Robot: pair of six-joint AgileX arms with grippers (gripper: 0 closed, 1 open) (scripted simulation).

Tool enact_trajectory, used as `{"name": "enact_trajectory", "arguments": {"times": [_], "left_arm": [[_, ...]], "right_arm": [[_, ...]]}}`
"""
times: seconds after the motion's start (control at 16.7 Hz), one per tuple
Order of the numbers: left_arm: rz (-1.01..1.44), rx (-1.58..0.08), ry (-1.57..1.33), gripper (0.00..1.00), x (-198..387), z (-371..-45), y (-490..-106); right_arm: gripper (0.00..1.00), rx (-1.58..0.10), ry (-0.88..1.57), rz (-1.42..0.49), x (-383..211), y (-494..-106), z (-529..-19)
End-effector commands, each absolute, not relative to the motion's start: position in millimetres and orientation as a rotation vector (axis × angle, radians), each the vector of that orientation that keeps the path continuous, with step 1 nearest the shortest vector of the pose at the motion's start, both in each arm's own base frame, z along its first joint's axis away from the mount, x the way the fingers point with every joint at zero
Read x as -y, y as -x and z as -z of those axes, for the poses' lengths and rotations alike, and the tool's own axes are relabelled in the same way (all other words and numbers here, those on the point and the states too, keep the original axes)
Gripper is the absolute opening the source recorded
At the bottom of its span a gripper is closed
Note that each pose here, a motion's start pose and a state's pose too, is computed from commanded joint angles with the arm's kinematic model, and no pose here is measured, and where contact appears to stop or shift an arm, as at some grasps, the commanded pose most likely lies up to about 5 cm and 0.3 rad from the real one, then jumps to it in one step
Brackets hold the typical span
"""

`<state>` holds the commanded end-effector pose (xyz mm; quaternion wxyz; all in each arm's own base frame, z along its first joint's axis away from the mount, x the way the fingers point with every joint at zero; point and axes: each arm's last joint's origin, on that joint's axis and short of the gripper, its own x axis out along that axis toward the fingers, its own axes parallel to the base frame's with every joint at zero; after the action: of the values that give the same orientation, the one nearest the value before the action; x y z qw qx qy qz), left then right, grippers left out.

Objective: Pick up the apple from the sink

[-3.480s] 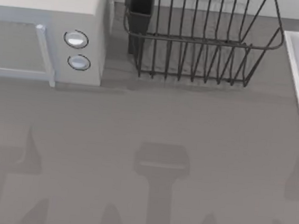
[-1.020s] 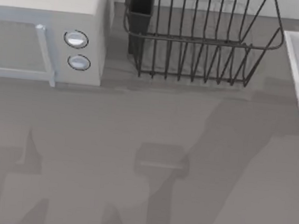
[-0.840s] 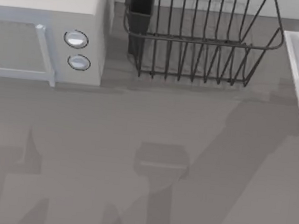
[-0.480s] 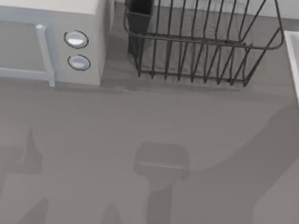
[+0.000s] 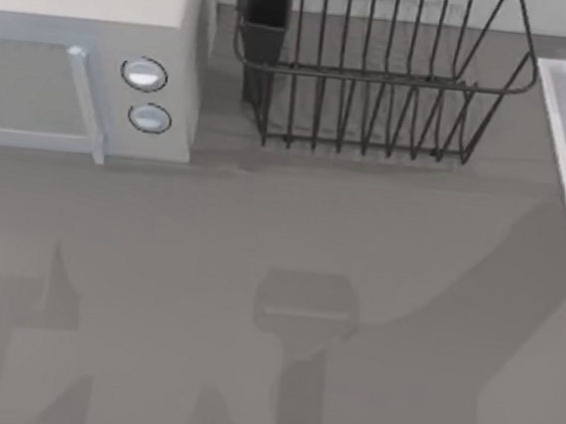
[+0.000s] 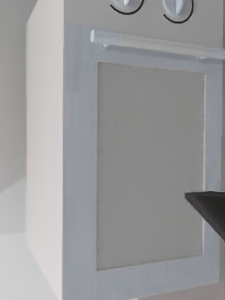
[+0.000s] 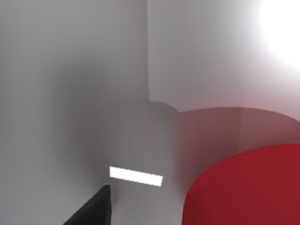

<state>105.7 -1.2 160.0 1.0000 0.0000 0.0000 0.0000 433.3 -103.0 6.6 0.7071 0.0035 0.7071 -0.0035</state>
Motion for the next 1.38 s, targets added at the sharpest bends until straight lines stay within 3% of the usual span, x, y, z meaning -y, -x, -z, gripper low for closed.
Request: {"name": "enact_trajectory", "arguments": {"times": [0.66,1.14,1.2,1.38], "left_arm": [[0.0,0.0,0.0,1.0,1,-160,-106],[0.0,0.0,0.0,1.0,1,-160,-106],[0.0,0.0,0.0,1.0,1,-160,-106],[0.0,0.0,0.0,1.0,1,-160,-106]], "right_arm": [[0.02,-1.571,-0.008,0.008,103,-433,-7],[0.0,-1.571,-0.008,0.008,103,-433,-7],[0.0,-1.52,-0.01,0.011,103,-439,-35],[0.0,-1.521,-0.01,0.01,104,-444,-42]]}}
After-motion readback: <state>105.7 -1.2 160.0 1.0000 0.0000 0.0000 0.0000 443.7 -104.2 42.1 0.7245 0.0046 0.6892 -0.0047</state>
